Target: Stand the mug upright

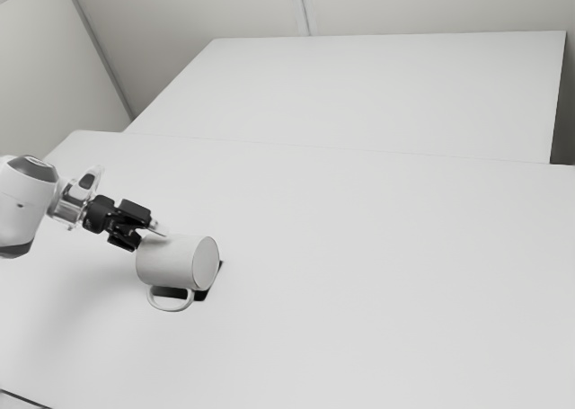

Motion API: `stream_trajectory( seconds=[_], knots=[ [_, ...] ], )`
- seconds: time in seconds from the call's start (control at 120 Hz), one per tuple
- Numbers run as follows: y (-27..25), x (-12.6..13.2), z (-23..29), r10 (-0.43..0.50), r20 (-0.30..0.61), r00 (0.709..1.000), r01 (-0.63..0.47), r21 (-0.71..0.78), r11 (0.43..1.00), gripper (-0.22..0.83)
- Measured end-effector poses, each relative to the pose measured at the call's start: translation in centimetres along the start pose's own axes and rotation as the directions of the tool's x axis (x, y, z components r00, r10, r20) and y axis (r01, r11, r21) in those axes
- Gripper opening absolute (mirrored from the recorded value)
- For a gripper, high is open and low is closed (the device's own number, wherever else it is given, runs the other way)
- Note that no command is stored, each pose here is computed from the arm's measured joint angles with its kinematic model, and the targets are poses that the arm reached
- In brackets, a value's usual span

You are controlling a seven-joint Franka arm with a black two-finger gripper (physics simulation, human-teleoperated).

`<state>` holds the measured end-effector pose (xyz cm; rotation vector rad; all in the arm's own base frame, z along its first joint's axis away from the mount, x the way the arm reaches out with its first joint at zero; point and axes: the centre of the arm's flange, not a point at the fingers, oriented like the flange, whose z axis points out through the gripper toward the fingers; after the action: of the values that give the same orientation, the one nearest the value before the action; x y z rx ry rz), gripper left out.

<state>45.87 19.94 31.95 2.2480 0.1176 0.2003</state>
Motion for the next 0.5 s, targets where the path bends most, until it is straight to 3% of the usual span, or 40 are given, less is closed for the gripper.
stream_trajectory(
  seconds=[0.5],
  knots=[
    [1.4,0.4,0.0,0.021,-0.023,1.000,-0.023,-0.069,0.997,0.04]
  ],
)
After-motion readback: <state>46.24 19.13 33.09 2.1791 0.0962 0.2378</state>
